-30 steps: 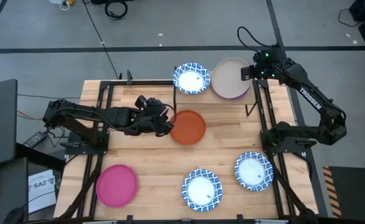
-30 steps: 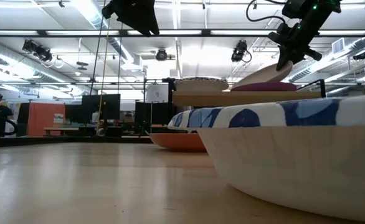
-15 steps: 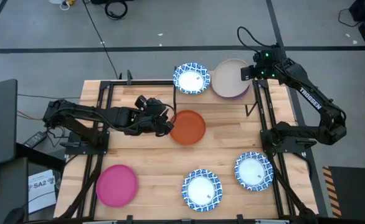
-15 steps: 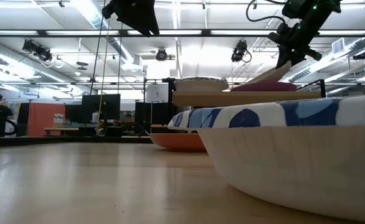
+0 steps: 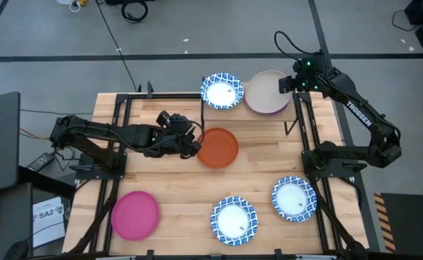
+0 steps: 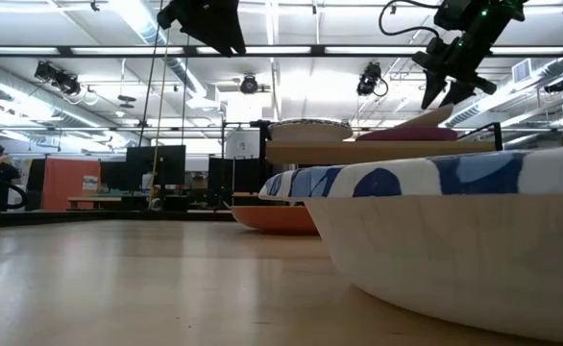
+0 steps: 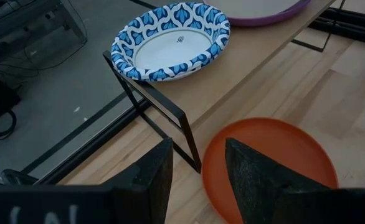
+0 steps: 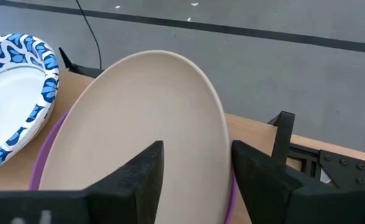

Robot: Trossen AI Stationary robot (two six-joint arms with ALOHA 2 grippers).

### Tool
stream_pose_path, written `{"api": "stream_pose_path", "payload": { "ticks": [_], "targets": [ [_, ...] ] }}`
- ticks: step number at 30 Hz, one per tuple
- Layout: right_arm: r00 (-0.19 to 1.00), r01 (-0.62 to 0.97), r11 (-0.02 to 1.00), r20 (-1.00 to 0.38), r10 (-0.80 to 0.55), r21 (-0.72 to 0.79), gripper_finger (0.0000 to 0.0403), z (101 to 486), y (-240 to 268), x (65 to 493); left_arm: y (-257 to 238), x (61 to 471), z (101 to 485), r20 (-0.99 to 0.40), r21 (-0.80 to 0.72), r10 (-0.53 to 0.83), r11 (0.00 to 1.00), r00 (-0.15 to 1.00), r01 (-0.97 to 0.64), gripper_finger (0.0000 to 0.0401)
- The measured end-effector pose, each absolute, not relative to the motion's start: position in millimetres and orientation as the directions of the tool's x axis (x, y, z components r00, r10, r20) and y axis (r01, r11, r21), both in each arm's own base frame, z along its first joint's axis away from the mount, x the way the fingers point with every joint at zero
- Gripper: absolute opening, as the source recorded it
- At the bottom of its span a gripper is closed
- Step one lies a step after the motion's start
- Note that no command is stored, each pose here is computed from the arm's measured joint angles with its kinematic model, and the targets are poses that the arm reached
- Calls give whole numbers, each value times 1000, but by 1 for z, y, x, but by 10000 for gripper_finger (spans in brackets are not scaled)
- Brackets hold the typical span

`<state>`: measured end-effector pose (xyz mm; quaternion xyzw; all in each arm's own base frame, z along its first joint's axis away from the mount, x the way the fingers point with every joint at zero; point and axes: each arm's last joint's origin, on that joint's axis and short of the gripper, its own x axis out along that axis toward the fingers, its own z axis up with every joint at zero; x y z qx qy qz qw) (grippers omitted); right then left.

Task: Place and stack plates onto a shelf
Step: Stack the beige plate on top of the violet plate on the shelf, then stack the white plate on top of the white plate on the shelf

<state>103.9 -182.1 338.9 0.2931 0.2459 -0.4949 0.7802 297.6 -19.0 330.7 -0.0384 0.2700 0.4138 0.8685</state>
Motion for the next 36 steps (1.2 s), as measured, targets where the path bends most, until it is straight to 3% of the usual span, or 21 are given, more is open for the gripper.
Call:
{"api": "stream_pose_path", "payload": {
  "ticks": [36],
  "targets": [
    [389,915,344,-675,-626,209,202,339,-182,104,-19,298,331,-501,157,698,654,511,-740,153]
  ]
}}
